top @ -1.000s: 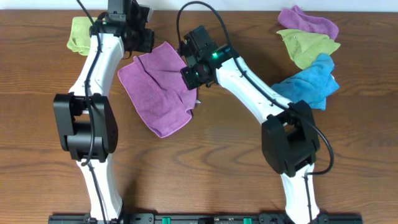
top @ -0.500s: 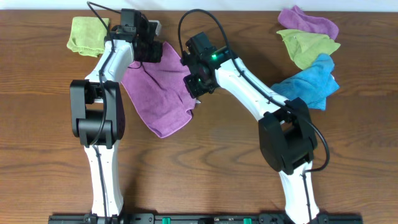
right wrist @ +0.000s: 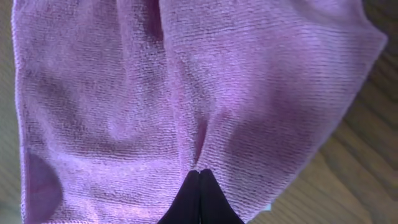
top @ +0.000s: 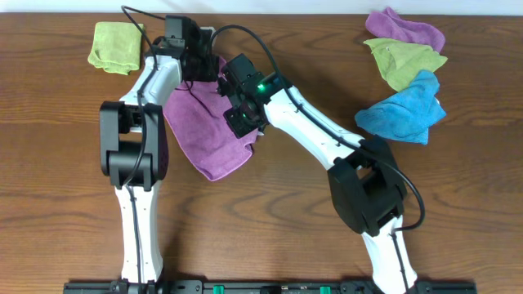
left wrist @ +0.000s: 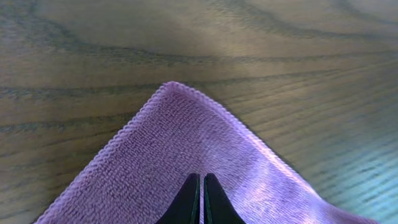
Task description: Fold the cloth
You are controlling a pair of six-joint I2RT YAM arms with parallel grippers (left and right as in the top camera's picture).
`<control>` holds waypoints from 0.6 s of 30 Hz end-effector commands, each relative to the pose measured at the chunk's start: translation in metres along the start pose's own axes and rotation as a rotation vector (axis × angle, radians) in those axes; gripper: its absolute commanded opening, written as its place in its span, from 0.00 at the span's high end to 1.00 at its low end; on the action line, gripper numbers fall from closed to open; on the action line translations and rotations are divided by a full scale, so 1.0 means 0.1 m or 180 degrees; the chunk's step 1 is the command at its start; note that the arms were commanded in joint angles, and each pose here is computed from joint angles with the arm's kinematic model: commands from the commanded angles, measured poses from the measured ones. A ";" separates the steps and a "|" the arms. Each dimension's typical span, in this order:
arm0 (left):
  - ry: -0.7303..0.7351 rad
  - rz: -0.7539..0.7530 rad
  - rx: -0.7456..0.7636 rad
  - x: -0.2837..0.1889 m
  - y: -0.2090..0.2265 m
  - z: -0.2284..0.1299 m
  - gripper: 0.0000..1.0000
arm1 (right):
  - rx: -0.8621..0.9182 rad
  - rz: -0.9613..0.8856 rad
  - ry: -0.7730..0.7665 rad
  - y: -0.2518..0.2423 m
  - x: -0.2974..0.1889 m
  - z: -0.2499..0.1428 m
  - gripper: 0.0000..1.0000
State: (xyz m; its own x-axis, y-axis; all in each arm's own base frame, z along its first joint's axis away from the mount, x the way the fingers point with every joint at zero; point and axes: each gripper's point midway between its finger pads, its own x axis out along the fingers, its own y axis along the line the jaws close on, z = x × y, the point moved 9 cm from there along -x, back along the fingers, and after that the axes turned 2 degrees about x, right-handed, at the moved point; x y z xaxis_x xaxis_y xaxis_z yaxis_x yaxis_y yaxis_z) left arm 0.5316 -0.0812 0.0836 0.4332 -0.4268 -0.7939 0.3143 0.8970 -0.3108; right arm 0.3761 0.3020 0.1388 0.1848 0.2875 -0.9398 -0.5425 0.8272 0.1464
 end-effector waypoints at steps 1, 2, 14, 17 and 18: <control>0.0041 -0.0046 -0.0084 0.11 0.04 -0.07 0.94 | -0.0061 -0.0064 -0.0035 -0.02 -0.05 0.00 0.98; 0.0036 -0.0046 -0.0093 0.13 0.04 -0.07 0.94 | -0.0063 -0.0073 -0.0027 -0.02 -0.05 0.00 0.98; 0.0036 -0.0045 -0.0101 0.21 0.08 -0.11 0.94 | -0.0028 -0.0131 0.0184 -0.12 0.30 -0.32 0.98; 0.0030 -0.0045 -0.0099 0.21 0.08 -0.11 0.94 | -0.0018 -0.0159 0.0206 -0.15 0.42 -0.42 0.98; 0.0027 -0.0044 -0.0097 0.21 0.08 -0.10 0.94 | 0.0023 -0.0175 0.0243 -0.17 0.45 -0.46 0.98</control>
State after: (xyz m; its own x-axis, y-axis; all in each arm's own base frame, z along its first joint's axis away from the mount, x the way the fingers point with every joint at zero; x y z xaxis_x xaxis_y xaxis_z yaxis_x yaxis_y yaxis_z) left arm 0.5364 -0.0827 0.0775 0.4494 -0.4420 -0.7763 0.3122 0.8919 -0.3271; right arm 0.3608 0.2873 0.0869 0.1606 0.2361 -0.9584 -0.5371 0.8355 0.1158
